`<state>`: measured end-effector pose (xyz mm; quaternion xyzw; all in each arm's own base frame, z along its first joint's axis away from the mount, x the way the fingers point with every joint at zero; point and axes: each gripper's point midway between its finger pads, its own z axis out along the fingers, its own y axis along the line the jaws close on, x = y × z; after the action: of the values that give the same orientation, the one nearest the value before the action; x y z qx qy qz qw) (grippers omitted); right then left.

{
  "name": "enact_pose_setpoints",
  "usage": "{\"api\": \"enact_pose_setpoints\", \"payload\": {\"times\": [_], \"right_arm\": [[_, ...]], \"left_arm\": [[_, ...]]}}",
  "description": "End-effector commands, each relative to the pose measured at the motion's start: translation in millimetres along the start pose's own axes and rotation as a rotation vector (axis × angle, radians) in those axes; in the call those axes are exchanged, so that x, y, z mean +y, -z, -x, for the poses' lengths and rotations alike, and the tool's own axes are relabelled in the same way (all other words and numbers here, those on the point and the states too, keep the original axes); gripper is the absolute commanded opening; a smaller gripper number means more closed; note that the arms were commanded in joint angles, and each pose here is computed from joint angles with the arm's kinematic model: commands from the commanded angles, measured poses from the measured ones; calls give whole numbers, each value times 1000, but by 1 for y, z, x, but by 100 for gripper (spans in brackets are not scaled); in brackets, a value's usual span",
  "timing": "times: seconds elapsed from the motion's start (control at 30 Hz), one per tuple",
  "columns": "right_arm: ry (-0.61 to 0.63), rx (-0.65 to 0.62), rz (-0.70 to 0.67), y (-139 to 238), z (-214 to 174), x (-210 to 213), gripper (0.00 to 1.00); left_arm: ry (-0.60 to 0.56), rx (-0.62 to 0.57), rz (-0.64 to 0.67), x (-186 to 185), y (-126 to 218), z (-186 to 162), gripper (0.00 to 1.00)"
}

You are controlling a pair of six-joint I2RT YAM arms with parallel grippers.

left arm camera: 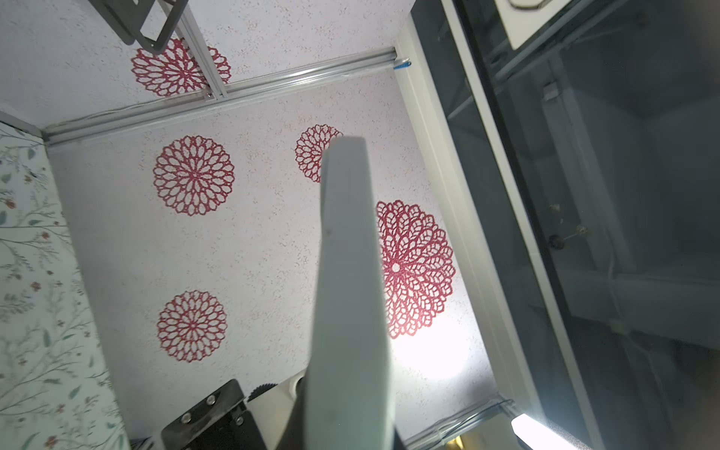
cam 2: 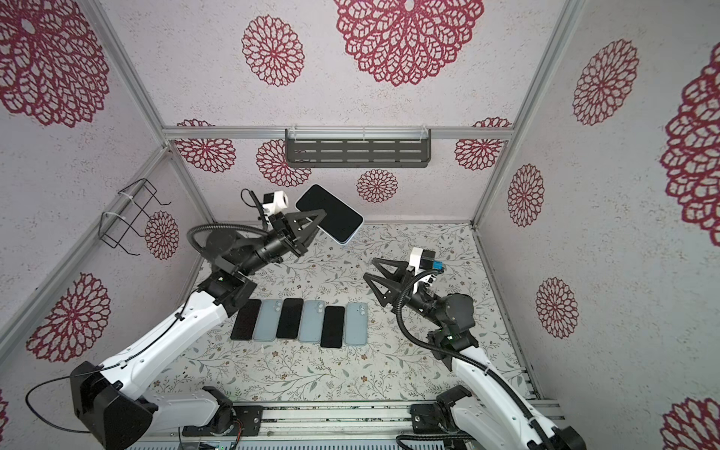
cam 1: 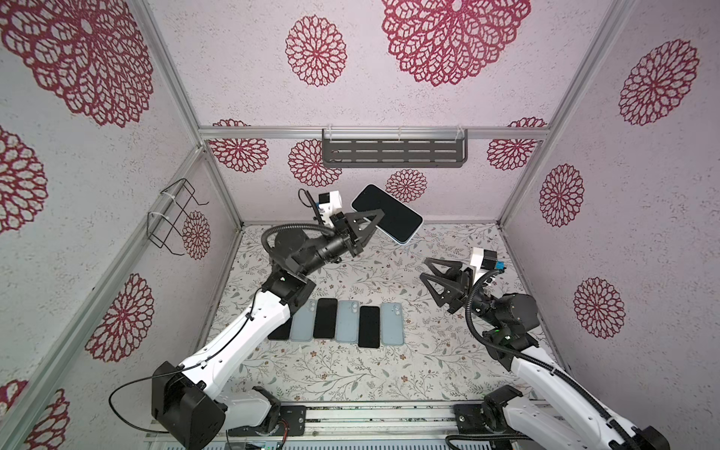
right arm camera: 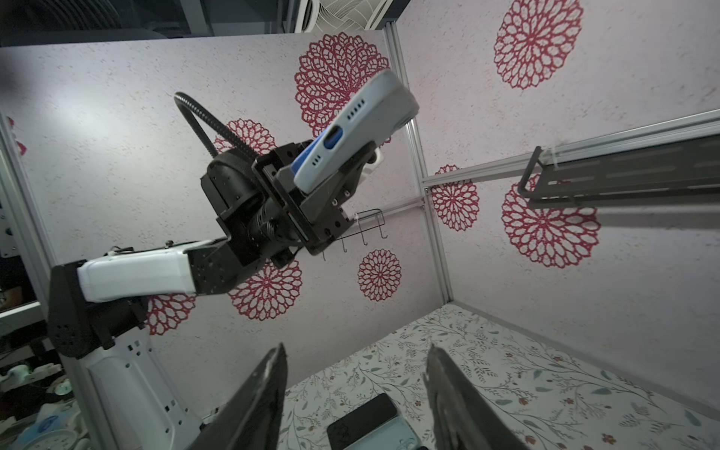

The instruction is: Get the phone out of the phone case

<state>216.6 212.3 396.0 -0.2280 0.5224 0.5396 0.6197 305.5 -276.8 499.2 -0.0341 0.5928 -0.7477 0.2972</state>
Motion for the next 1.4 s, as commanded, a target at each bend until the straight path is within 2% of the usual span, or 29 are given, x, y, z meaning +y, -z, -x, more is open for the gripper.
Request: {"api": "enact_pose_setpoints", "payload": {"times": [0.0, 0.13, 0.23, 0.53, 0.87, 1.1, 1.37], "right_arm": [[-47, 48, 53, -3, 14, 16, 69], [-56, 81, 141, -12, 23, 29, 74], [-65, 78, 229, -18, 31, 41, 76], [-119, 10, 333, -25, 47, 48, 75], [-157, -11, 350, -33, 49, 39, 59], [-169, -14, 352, -36, 50, 36, 37], [-183, -8, 368, -38, 48, 36, 30]], "left_arm": [[-242, 335, -22, -30, 15, -42, 0], [-380, 470, 67, -4, 23, -48, 0], [-416, 542, 52, 6, 20, -49, 0], [-449, 547, 8, 4, -3, -34, 0], [-474, 560, -28, -9, 1, -44, 0], [-473, 559, -25, -8, 2, -45, 0], [-476, 553, -21, -8, 1, -44, 0]]}}
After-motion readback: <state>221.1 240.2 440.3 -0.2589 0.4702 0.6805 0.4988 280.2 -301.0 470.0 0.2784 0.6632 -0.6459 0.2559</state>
